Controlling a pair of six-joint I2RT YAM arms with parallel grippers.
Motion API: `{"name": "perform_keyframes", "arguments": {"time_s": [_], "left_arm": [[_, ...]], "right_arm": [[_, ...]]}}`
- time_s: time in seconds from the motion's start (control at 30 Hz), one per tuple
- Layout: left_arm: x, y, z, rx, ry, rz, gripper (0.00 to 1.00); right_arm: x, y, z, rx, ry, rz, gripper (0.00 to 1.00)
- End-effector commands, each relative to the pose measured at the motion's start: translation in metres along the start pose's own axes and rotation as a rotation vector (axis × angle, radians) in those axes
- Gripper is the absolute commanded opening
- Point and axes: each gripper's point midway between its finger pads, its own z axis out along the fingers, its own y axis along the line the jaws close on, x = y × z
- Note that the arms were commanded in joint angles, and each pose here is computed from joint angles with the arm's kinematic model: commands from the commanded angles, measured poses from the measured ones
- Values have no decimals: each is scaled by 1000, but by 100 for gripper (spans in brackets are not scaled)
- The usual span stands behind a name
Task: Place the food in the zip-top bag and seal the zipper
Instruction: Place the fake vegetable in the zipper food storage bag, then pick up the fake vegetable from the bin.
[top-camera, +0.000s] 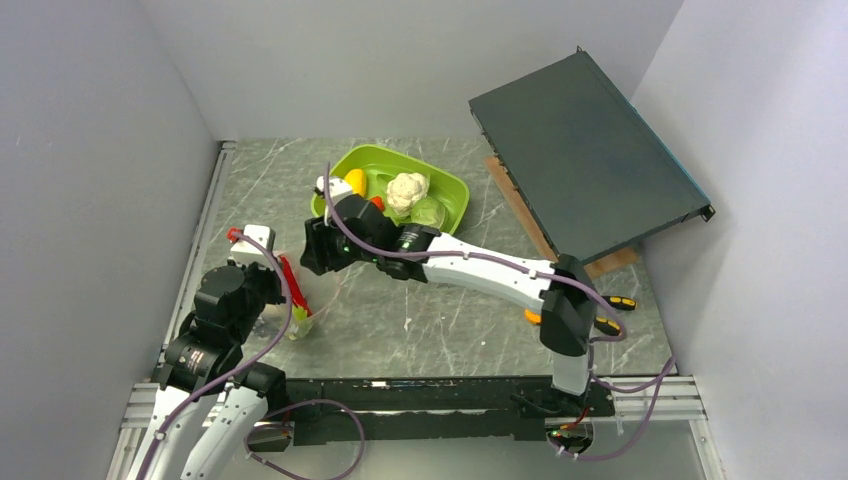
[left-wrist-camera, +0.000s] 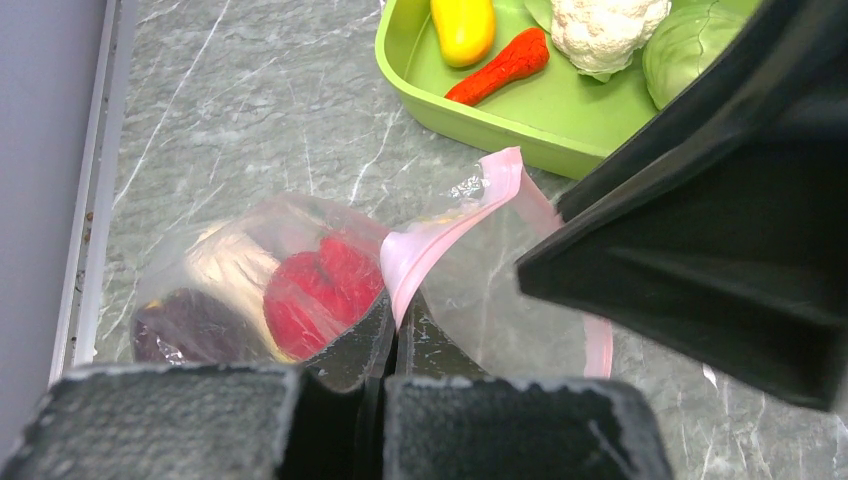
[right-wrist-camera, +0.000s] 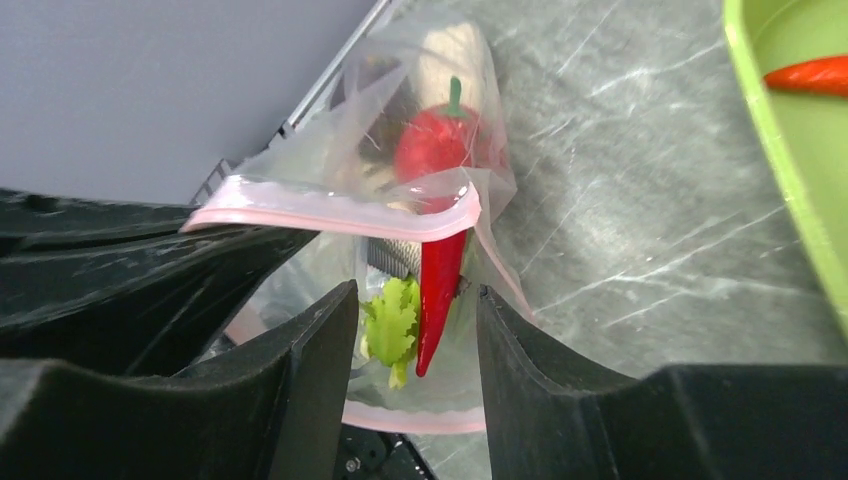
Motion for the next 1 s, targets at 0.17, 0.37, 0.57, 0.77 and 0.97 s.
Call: {"name": "perform_keyframes", "arguments": {"time_s": [0.17, 0.37, 0.57, 0.77, 0.97], "left_arm": [[-16, 1, -1, -7, -65, -12, 0], [-17, 12, -5, -68, -75, -26, 0], [-16, 14, -6, -78, -72, -29, 0], [-16, 13, -5, -75, -69, -28, 0], [-13, 11, -2, -67, -52, -22, 0]], "right_arm": [[-67, -29, -59, 131, -227, -104, 53], [-84, -70, -57, 230, -284, -66, 63], [-96, -129, -38, 345, -274, -30, 70], [-100, -188, -12, 458, -237, 20, 80], [-89, -231, 29, 537, -173, 246, 82]]}}
